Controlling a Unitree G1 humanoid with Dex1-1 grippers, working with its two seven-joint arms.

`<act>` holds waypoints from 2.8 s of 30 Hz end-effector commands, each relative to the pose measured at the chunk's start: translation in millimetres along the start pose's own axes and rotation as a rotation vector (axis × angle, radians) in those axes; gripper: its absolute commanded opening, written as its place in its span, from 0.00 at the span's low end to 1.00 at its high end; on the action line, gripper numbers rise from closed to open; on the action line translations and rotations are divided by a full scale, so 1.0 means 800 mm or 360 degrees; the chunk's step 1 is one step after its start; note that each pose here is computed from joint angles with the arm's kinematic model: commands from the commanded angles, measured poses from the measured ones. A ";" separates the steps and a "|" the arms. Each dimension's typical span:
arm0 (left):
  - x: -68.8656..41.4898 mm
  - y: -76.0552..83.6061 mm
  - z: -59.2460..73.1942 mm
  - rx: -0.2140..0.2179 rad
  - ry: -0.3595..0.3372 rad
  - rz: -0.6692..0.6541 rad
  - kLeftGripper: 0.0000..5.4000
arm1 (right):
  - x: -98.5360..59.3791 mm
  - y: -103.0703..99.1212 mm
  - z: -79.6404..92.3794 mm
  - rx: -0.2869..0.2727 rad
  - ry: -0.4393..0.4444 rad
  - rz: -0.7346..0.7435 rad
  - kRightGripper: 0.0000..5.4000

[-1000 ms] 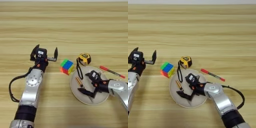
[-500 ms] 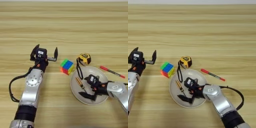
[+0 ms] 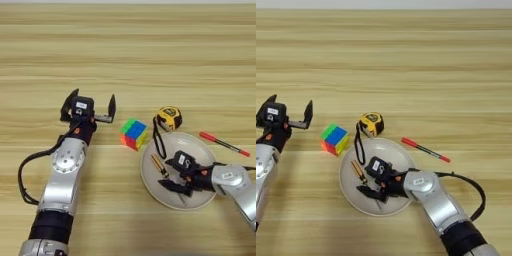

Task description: Move the objects on the table

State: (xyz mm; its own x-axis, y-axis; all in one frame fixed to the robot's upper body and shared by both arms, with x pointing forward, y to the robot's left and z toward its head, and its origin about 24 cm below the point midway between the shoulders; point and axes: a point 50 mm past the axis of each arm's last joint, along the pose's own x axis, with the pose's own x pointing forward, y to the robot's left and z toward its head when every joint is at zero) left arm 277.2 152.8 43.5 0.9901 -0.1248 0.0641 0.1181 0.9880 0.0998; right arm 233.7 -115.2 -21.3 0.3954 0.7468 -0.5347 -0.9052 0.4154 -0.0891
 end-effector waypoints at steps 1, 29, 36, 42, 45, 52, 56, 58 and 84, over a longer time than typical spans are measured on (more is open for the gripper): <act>0.002 0.002 0.001 0.0008 -0.0011 -0.0001 1.00 | 0.001 -0.001 -0.009 -0.0003 0.0084 -0.0021 0.43; 0.003 0.001 0.000 0.0004 -0.0007 -0.0006 1.00 | -0.002 -0.014 0.001 0.0080 -0.0017 -0.0087 0.16; 0.004 0.001 -0.001 0.0003 -0.0003 -0.0006 1.00 | -0.009 -0.037 0.017 0.0214 -0.0170 -0.0220 0.16; 0.004 0.001 -0.001 0.0003 -0.0003 -0.0006 1.00 | -0.017 -0.058 0.032 0.0310 -0.0324 -0.0377 0.16; 0.004 0.001 -0.001 0.0004 -0.0004 -0.0004 1.00 | -0.021 -0.072 0.039 0.0376 -0.0395 -0.0489 0.16; 0.003 0.002 -0.001 0.0005 -0.0007 -0.0002 1.00 | -0.036 -0.094 0.052 0.0460 -0.0550 -0.0662 0.16; 0.003 0.002 0.000 0.0006 -0.0009 -0.0002 1.00 | -0.041 -0.109 0.046 0.0523 -0.0519 -0.0800 0.16; 0.002 0.002 0.000 0.0006 -0.0009 -0.0001 1.00 | -0.043 -0.113 0.044 0.0533 -0.0504 -0.0849 0.16; 0.002 0.004 0.001 0.0008 -0.0017 0.0001 1.00 | -0.046 -0.138 -0.010 0.0132 0.0118 -0.1268 0.15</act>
State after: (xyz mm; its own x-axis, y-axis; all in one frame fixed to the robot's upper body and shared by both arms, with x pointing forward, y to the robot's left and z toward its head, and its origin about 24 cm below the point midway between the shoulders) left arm 278.4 155.1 42.5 0.9906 -0.1205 0.0653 0.1135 0.9883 0.1019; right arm 312.9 -188.6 -2.4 0.8934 0.1952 -0.4046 -0.3547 0.8593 -0.3685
